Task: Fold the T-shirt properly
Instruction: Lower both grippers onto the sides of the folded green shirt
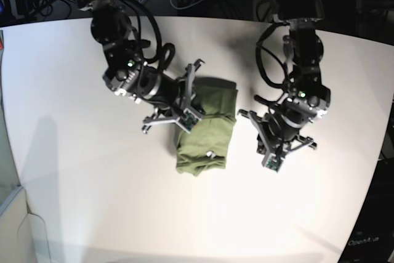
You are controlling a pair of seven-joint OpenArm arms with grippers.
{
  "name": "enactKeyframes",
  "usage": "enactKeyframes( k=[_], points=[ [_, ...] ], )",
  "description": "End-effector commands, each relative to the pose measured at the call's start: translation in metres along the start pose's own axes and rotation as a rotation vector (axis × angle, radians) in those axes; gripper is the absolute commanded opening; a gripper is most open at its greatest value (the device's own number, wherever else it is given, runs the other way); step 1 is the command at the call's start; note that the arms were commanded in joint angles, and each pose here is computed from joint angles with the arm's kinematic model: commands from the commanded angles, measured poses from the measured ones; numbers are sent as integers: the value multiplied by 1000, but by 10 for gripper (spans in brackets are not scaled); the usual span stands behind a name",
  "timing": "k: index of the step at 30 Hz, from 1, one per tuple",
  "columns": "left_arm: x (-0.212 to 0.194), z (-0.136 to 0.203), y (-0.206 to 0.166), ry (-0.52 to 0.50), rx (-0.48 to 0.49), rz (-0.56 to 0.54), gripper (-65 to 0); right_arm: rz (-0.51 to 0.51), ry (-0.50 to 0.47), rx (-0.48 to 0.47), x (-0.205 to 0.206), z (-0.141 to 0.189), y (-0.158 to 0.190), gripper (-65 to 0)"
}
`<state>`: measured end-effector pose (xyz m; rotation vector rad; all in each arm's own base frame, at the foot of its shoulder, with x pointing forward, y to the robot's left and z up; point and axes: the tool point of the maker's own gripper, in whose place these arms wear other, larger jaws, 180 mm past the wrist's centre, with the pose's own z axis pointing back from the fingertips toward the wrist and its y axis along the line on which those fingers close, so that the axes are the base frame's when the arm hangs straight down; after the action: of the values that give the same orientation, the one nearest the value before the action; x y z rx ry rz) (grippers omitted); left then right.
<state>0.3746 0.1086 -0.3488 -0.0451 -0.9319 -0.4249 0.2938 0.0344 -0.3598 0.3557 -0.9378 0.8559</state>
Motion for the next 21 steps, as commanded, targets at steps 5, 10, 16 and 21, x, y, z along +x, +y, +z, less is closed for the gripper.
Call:
enactKeyframes(
  k=[5,10,16,21],
  points=[
    [34,-16,3,-60,-13,20,-645,-50,-39,25,-2,-12,4,-650],
    [50,-32,-6,-71,-49,46,-645,-79,-25,43,-16,-19,9,-650],
    [60,-37,-32,-80,-102,17,-645,-87,-21,48,-19,-21,10,-650],
    [58,-36,-56,-72,-144,-32,-645,-77,-31,40,-13,-22,5,-650]
  ],
)
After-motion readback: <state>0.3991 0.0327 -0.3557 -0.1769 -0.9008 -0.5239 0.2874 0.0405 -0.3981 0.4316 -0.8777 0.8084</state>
